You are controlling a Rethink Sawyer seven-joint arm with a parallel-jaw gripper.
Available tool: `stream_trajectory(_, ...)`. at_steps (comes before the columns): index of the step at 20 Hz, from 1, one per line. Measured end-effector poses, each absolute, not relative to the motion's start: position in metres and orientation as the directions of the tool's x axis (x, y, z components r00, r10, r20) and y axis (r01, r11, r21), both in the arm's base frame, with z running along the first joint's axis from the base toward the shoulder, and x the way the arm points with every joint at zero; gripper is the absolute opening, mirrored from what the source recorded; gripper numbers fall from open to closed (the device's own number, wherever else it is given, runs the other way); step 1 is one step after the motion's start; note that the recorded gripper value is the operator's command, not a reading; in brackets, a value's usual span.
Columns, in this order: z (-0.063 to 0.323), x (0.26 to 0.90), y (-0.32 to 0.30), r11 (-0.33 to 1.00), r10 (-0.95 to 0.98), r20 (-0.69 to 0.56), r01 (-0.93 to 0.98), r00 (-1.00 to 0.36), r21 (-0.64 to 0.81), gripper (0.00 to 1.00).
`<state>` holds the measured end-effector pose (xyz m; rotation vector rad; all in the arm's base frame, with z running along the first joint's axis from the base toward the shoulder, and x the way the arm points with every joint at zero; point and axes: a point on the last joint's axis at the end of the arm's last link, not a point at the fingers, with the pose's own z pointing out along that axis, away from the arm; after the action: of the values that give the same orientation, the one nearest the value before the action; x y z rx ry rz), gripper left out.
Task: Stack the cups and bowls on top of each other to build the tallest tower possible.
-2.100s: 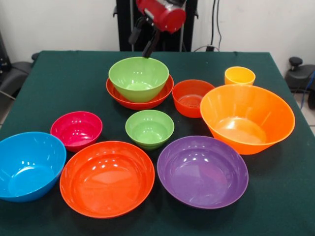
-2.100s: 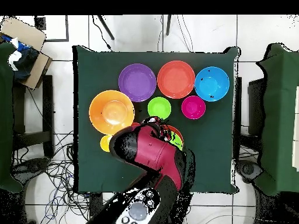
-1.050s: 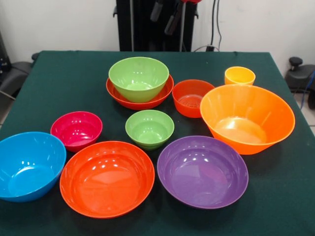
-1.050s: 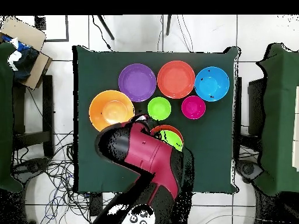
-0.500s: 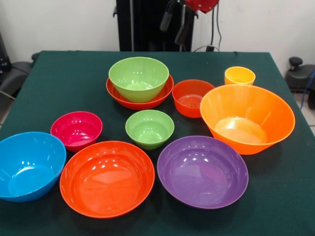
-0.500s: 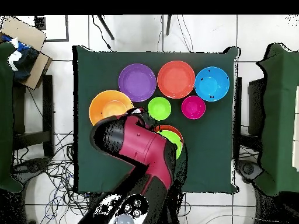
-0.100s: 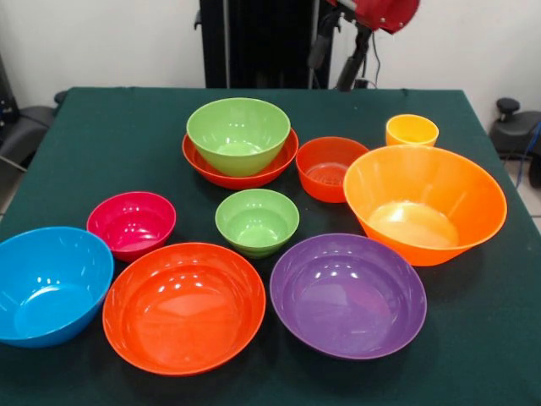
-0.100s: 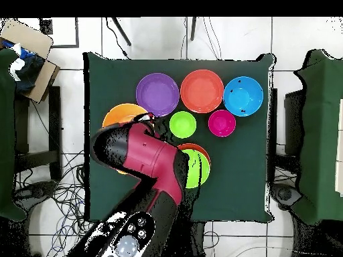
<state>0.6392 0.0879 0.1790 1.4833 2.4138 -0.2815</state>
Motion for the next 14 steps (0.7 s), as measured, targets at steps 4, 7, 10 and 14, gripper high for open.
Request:
stream_trajectory(4,0.178,0.649,0.094,0.419,0.856,-0.331,0.908,-0.398,-0.008,1.00)
stream_trajectory(7,0.175,0.655,0.095,0.407,0.861,-0.330,0.913,-0.386,-0.006,1.00)
stream_trajectory(10,0.174,0.661,0.096,0.402,0.862,-0.337,0.916,-0.379,-0.003,1.00)
stream_trajectory(14,0.172,0.671,0.095,0.397,0.859,-0.354,0.918,-0.370,0.005,1.00)
